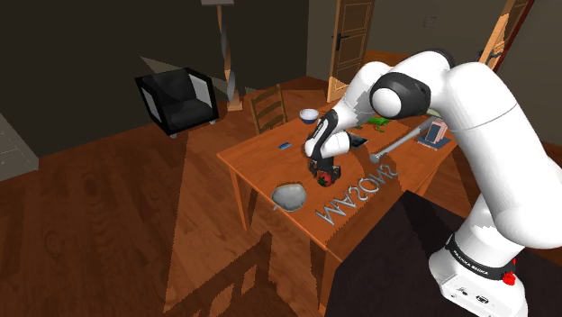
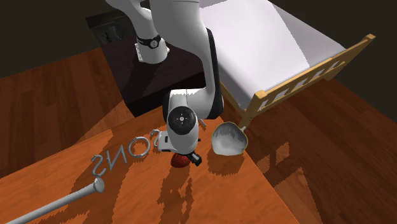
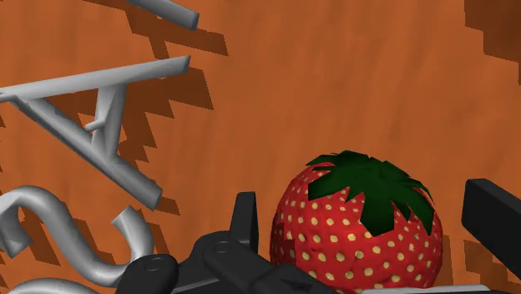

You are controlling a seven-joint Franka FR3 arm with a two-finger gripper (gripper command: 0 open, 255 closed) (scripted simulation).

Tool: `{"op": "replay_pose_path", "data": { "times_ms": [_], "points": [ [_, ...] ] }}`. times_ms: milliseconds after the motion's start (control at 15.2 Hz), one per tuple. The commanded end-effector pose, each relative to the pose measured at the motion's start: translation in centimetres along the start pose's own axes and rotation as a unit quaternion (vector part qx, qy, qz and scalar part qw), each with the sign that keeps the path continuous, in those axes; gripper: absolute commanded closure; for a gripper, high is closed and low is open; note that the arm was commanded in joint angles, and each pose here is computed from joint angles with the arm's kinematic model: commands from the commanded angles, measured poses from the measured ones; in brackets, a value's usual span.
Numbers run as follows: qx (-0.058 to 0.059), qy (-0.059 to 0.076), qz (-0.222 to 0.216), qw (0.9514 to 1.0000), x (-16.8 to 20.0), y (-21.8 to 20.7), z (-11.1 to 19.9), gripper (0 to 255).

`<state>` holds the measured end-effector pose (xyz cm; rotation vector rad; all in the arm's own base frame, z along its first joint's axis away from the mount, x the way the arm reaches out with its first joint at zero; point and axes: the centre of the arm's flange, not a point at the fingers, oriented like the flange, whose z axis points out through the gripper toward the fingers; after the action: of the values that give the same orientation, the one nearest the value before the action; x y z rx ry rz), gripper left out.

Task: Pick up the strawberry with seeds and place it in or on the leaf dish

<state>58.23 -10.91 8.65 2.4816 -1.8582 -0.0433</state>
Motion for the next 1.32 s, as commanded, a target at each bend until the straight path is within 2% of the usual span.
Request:
{"op": "replay_pose_path", "data": {
  "times_ms": [0, 462, 528, 1122, 1254],
  "points": [
    [0.0, 0.0, 0.001, 1.0, 0.0, 0.0, 0.5, 0],
    [0.0, 0.0, 0.001, 1.0, 0.0, 0.0, 0.5, 0],
    [0.0, 0.0, 0.001, 1.0, 0.0, 0.0, 0.5, 255],
    [0.0, 0.0, 0.001, 1.0, 0.0, 0.0, 0.5, 255],
    [0.0, 0.0, 0.001, 1.0, 0.0, 0.0, -0.6, 255]
  ]
}}
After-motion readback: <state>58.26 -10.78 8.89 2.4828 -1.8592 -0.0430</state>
